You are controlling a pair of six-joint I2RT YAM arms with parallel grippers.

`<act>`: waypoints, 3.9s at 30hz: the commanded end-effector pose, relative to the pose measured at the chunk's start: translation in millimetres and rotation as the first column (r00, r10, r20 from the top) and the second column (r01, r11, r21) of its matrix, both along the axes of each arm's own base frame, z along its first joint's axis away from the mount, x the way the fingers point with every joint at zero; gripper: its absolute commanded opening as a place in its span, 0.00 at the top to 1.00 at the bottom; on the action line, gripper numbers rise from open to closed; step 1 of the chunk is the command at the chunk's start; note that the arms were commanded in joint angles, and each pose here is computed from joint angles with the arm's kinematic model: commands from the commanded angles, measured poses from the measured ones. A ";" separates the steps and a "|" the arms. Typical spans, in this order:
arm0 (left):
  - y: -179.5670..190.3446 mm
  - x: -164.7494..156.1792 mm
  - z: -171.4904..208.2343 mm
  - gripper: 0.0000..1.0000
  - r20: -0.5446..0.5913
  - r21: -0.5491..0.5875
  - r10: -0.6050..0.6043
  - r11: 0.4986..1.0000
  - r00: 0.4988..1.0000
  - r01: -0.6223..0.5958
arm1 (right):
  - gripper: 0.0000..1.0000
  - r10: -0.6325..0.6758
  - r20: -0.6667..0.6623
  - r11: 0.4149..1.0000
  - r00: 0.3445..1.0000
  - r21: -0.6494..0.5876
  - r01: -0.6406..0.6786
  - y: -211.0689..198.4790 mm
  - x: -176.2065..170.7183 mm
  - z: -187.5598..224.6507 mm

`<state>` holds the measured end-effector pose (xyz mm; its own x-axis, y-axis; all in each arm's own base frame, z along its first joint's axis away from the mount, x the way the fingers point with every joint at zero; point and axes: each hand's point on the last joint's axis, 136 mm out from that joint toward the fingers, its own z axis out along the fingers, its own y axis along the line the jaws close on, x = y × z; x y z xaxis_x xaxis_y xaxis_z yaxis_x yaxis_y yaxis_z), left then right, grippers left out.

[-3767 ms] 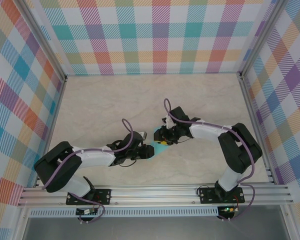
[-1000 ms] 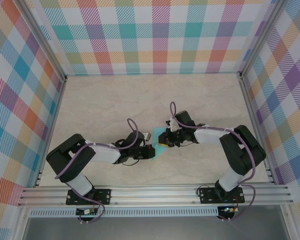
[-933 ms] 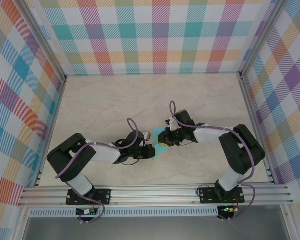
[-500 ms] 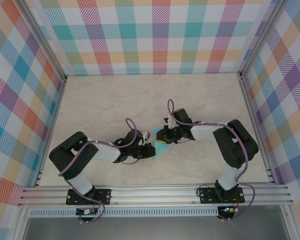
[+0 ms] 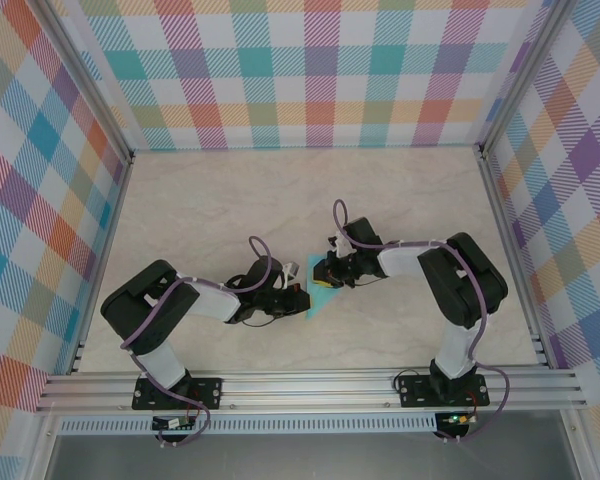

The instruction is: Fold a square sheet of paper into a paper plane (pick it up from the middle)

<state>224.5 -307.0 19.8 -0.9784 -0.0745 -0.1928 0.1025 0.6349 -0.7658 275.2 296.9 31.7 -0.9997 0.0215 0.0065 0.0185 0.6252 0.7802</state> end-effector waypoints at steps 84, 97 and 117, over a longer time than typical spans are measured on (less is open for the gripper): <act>14.7 -36.1 -10.4 0.89 -0.048 0.191 -0.019 0.981 0.999 0.028 | 0.88 -0.019 -0.074 0.991 0.997 -0.133 0.010 -21.8 -11.6 -46.6; 32.3 -45.7 -33.1 0.99 -0.117 0.295 0.010 0.955 0.993 0.025 | 0.89 -0.021 -0.086 0.988 0.996 -0.154 0.008 -25.3 -14.2 -53.2; 42.7 -60.1 -40.5 1.00 -0.154 0.444 -0.057 0.888 0.986 0.121 | 0.89 -0.020 -0.091 0.983 0.996 -0.185 0.003 -28.1 -13.6 -55.2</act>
<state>201.5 -299.4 17.4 -0.9820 0.0050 -0.1889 0.1156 0.8069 -0.5793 275.8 294.2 17.2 -0.9999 0.0072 0.0124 0.0141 0.6474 0.7620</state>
